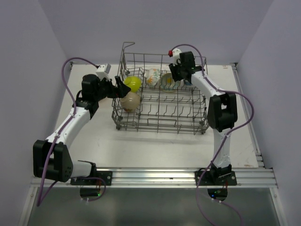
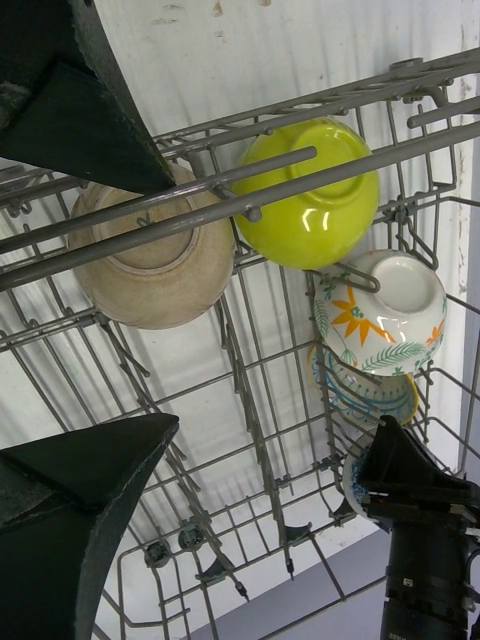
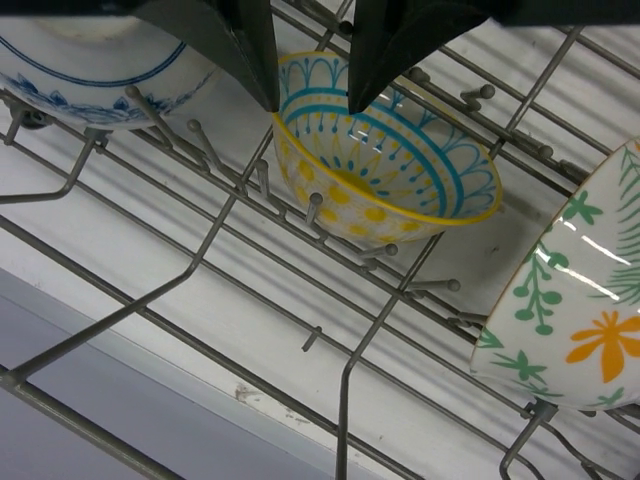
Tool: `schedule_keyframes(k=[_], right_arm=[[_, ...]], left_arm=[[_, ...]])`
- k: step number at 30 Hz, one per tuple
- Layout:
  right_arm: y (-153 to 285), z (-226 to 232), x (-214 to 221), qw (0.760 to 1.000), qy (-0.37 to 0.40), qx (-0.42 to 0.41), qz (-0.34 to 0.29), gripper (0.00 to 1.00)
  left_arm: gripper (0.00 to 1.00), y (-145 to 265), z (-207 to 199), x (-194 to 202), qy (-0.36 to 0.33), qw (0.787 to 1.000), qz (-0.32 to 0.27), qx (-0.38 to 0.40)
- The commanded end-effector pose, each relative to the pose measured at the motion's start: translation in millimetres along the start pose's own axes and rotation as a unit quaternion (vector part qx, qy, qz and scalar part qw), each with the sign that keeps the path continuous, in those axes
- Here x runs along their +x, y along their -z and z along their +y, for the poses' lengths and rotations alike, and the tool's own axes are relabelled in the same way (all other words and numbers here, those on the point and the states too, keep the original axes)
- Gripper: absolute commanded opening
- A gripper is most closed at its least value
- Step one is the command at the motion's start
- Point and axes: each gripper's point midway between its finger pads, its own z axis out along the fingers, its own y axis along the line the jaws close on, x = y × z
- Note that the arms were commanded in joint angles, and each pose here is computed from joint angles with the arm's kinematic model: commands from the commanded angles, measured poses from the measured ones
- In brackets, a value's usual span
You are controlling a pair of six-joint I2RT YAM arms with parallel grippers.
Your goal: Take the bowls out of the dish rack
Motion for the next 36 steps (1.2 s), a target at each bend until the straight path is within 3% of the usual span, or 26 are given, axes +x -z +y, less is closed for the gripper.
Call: schedule_keyframes(k=[1,23,36], right_arm=[[39,-24,-53,0.996,-0.002,0.037,-0.080,0.39],[-5,-8,-22,0.999,-0.017,-0.013,-0.035,0.39],[-26,-16,-6,1.000,-0.007,0.008,-0.011,0.39]], left_arm=[[0.94,-2,-9,-10,-0.004,1.000,-0.012,0.015],[0.94,-2,-10,-10,-0.002,1.000,-0.010,0.018],[0.95,-3,-10,-8,0.001,1.000,-0.006,0.019]])
